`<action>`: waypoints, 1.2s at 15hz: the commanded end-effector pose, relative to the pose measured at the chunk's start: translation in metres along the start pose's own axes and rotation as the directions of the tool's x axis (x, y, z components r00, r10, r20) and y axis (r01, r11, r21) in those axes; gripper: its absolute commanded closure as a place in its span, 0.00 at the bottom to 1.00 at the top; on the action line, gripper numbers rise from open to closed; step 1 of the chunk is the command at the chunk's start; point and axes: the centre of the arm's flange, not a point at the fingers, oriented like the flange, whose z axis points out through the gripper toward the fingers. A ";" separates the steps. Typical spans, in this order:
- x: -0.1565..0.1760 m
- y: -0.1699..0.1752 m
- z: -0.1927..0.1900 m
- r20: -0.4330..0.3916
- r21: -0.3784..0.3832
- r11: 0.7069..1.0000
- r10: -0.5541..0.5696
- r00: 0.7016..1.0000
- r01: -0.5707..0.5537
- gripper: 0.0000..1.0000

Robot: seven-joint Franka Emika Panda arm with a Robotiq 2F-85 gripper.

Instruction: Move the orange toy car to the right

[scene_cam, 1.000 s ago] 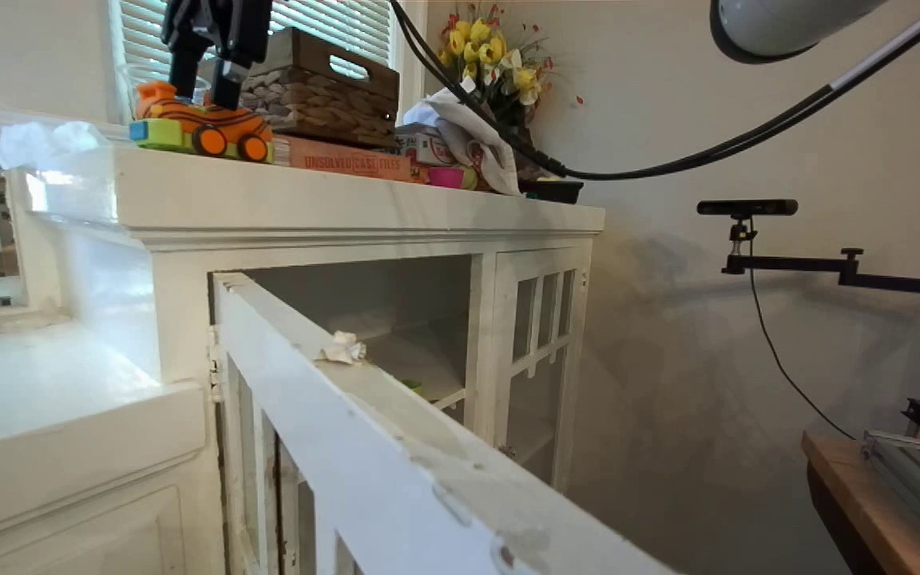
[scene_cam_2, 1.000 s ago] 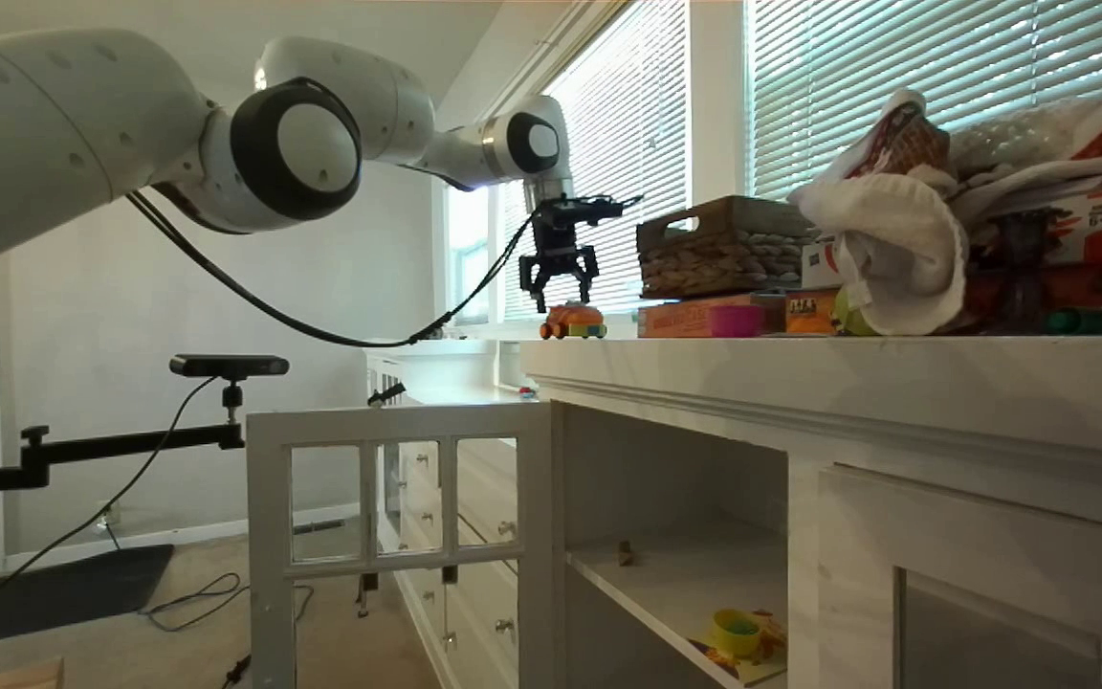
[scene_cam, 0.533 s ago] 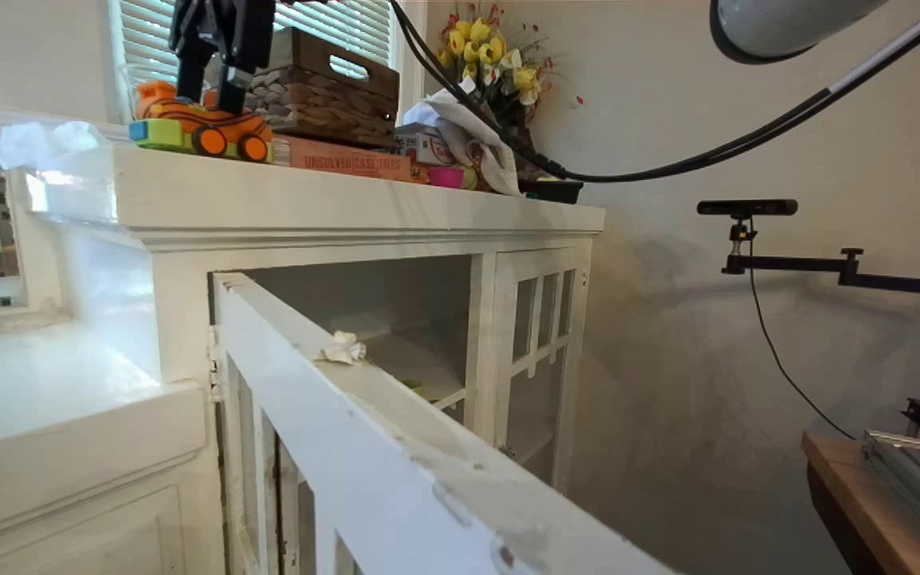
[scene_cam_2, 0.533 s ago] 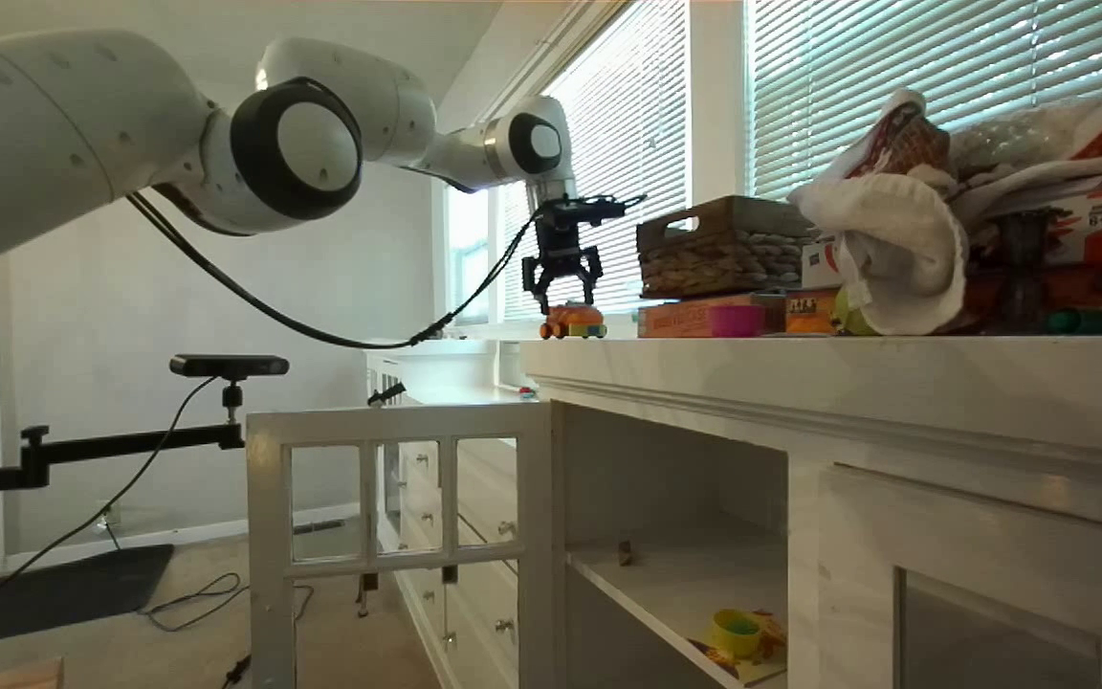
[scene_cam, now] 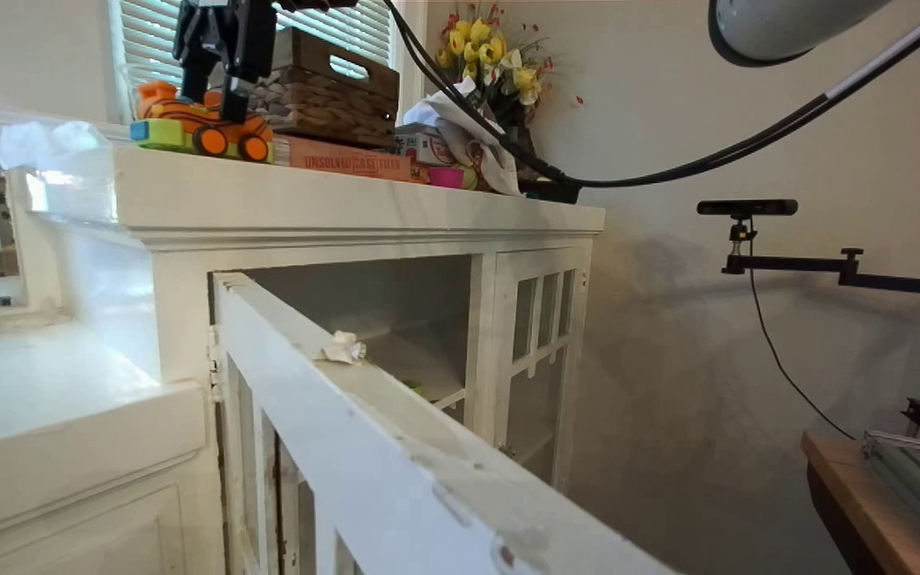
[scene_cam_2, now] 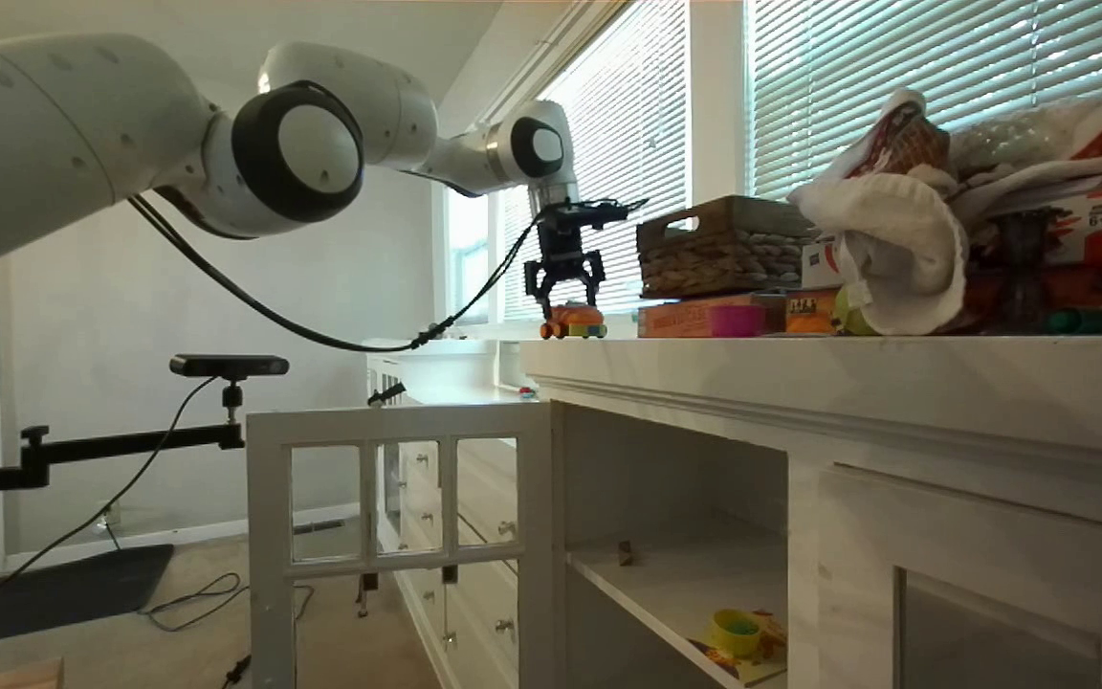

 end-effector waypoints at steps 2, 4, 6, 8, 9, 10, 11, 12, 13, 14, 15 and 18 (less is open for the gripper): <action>0.033 0.059 -0.002 0.015 -0.020 1.000 0.017 1.000 -0.017 0.28; 0.033 0.061 -0.004 0.012 -0.035 0.999 0.016 1.000 -0.016 0.42; 0.033 0.060 -0.005 0.012 -0.035 0.999 0.014 1.000 -0.014 0.44; 0.033 0.060 -0.005 0.013 -0.036 0.999 0.014 1.000 -0.013 0.45; 0.033 0.060 -0.005 0.013 -0.036 0.999 0.013 1.000 -0.013 0.45; 0.033 0.059 -0.005 0.014 -0.035 0.999 0.013 1.000 -0.012 0.45; 0.032 0.059 -0.005 0.014 -0.034 0.999 0.012 1.000 -0.011 0.45; 0.031 0.058 -0.005 0.016 -0.036 0.999 0.011 1.000 -0.010 0.45; 0.029 0.057 -0.005 0.015 -0.032 0.999 0.013 1.000 -0.012 0.45; 0.028 0.057 -0.005 0.016 -0.032 0.999 0.013 1.000 -0.012 0.45; 0.026 0.055 -0.005 0.015 -0.030 0.999 0.012 1.000 -0.012 0.45; 0.021 0.053 -0.005 0.017 -0.032 0.999 0.012 1.000 -0.012 0.45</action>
